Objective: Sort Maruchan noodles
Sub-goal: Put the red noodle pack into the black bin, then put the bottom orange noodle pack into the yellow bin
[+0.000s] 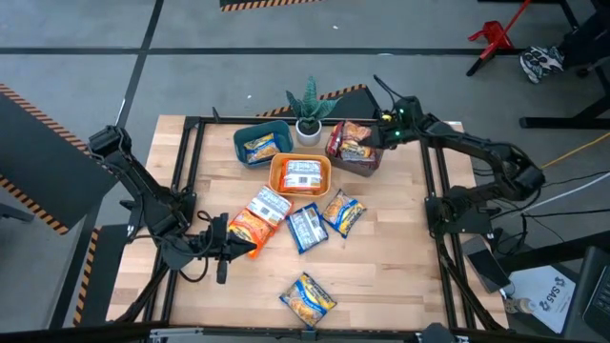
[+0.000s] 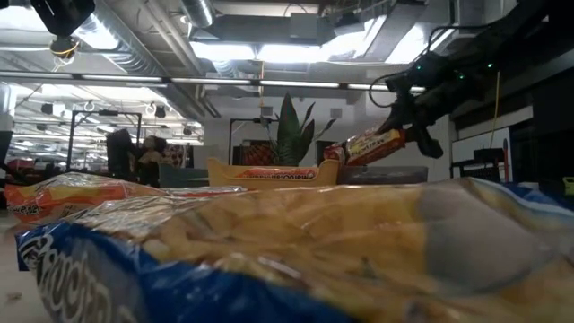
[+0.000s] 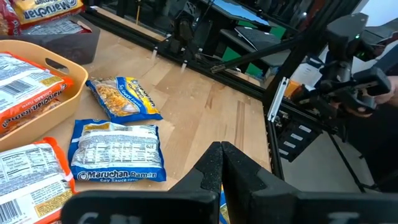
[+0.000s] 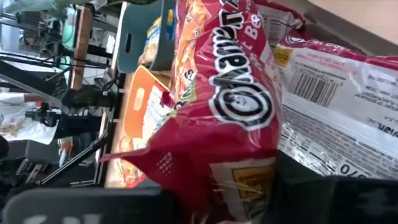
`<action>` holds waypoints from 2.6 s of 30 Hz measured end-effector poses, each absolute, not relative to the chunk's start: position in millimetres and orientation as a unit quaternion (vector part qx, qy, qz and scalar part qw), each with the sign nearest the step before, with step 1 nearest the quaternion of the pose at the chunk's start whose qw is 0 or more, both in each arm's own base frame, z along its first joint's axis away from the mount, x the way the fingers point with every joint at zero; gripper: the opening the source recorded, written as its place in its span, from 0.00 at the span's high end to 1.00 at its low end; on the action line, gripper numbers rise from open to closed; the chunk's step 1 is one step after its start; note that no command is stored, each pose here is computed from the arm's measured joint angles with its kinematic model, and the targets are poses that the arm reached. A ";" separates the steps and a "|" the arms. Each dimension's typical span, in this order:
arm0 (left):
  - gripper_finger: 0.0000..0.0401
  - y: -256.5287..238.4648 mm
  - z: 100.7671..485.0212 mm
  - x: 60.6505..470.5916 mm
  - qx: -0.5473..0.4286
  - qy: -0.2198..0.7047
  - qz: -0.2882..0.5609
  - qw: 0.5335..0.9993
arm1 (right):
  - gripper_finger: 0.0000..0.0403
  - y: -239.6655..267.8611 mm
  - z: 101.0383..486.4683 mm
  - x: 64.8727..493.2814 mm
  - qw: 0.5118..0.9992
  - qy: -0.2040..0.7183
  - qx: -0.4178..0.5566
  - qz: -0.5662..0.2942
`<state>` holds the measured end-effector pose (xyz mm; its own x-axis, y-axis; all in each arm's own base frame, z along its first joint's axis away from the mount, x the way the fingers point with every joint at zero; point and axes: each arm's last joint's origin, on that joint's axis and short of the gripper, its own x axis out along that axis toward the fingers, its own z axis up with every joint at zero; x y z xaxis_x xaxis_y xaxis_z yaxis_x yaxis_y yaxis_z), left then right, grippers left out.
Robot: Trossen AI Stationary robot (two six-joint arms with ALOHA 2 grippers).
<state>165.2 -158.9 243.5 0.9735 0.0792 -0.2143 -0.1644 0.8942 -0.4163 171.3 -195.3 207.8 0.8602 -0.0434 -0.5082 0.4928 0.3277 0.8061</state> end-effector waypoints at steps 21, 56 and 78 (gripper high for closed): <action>1.00 -158.9 243.5 165.2 -0.221 0.097 0.063 0.968 | 0.55 -200.3 201.0 164.3 0.768 0.218 0.571 -0.192; 1.00 -144.9 254.2 165.9 -0.213 0.073 0.091 0.970 | 0.59 -183.6 309.4 192.9 0.855 0.234 0.383 -0.259; 1.00 -124.4 224.4 169.7 -0.189 0.288 0.010 0.939 | 0.59 27.1 370.9 255.3 0.933 0.291 0.208 0.030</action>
<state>169.7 -124.4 224.4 0.8338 -0.0900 -0.5447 -0.1279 0.9283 -0.3492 255.3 27.1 370.9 0.8288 0.1764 -0.5310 0.0658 0.9117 0.4055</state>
